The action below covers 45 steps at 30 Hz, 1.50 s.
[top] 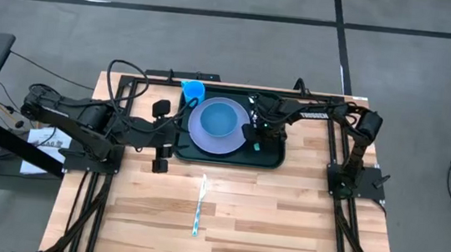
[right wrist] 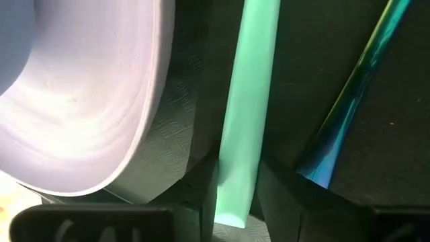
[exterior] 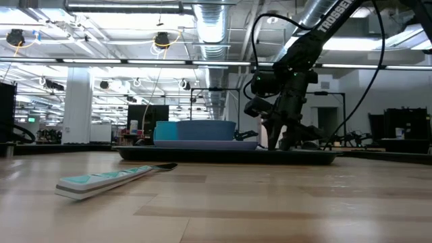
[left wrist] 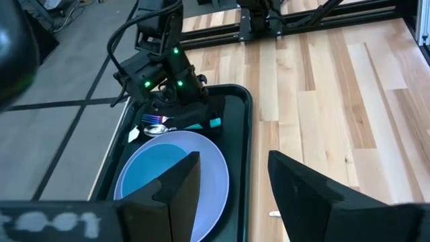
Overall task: Set up tray
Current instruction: Put the spoon on top of the table napkin to the left of the table fork on the tray, then put the knife on top of the table napkin to the right of the fork on the tray
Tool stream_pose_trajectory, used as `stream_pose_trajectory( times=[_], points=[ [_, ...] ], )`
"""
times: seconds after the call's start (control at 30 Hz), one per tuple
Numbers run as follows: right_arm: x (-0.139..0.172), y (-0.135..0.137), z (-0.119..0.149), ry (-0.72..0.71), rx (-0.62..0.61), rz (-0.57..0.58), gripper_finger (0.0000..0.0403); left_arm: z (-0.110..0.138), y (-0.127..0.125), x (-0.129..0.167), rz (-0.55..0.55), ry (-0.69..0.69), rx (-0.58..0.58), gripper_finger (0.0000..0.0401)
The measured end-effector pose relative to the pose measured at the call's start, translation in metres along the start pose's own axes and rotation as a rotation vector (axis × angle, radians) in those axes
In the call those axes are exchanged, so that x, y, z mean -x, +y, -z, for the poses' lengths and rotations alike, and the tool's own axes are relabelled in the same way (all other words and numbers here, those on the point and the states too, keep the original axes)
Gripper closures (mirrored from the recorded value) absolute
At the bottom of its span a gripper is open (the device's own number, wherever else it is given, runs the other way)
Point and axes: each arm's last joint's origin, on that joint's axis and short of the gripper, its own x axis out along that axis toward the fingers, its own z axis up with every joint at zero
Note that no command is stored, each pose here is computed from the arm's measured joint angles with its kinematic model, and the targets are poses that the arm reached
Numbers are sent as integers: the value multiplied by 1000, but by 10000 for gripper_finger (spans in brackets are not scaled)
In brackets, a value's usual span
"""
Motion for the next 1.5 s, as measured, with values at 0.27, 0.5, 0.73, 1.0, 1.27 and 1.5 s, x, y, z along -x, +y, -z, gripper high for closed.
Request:
stream_pose_trajectory(
  times=[0.27,0.5,0.73,1.0,1.27,1.5],
  points=[
    [0,1,0,-1,5,-7,274,0,0,0,0,-1,1,234],
    [1,3,3,8,25,-17,238,0,0,0,0,-1,10,234],
    [24,11,15,-40,72,-20,230,1,0,0,1,7,8,234],
    [52,43,59,-171,242,-44,234,8,1,0,-7,80,80,234],
    [42,91,115,-267,345,-211,239,20,-7,1,-19,153,123,234],
    [3,136,159,-323,385,-424,258,36,-30,3,-33,185,39,234]
  ],
)
